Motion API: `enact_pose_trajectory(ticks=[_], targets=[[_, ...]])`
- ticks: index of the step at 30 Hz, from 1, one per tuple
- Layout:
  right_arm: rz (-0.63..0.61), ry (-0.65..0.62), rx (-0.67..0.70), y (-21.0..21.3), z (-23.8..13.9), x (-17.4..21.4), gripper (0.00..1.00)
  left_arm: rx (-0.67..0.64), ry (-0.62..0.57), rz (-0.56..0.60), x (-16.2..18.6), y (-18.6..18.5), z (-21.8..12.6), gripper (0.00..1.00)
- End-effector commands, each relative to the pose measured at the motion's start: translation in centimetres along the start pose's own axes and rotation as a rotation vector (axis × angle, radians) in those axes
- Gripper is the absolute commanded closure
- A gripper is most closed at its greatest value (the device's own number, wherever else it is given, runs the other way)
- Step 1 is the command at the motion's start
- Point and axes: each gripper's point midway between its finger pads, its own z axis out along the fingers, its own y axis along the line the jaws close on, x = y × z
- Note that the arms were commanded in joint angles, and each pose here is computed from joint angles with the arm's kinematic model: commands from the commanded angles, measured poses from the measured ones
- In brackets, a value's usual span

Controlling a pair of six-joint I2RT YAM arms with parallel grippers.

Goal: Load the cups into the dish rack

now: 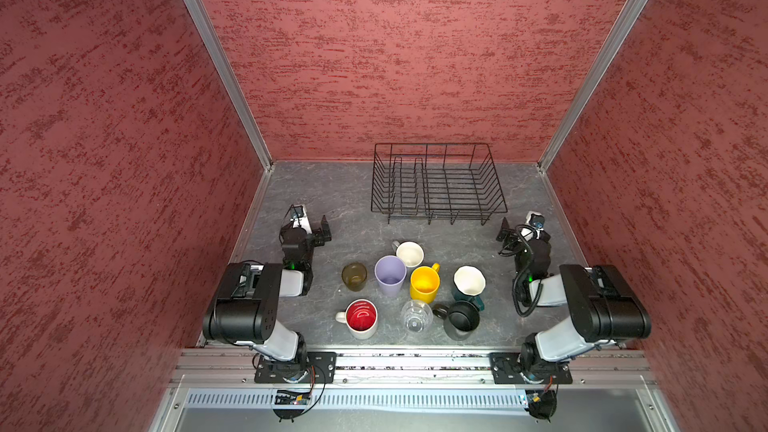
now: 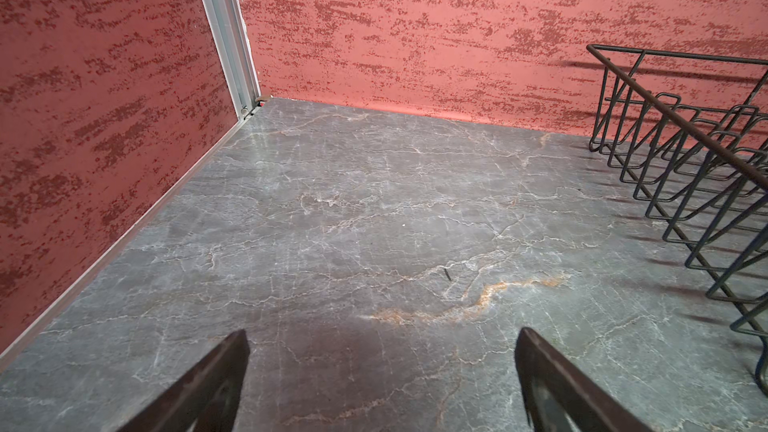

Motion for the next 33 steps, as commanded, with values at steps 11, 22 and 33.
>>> enact_pose_trajectory(ticks=[11, 22, 33], targets=[[0.014, -0.029, 0.0, 0.0, 0.3, -1.0, 0.01, 0.016, -0.006, -0.017, -0.6, 0.0, 0.2, 0.0], [0.027, -0.05, 0.023, -0.4, 0.0, -1.5, 0.01, 0.016, -0.024, -0.006, -1.5, -0.2, -0.2, 0.0], [0.462, 0.072, -0.064, 2.7, 0.5, -14.6, 0.01, -0.051, 0.128, -0.323, -11.4, 0.8, -6.5, 0.0]])
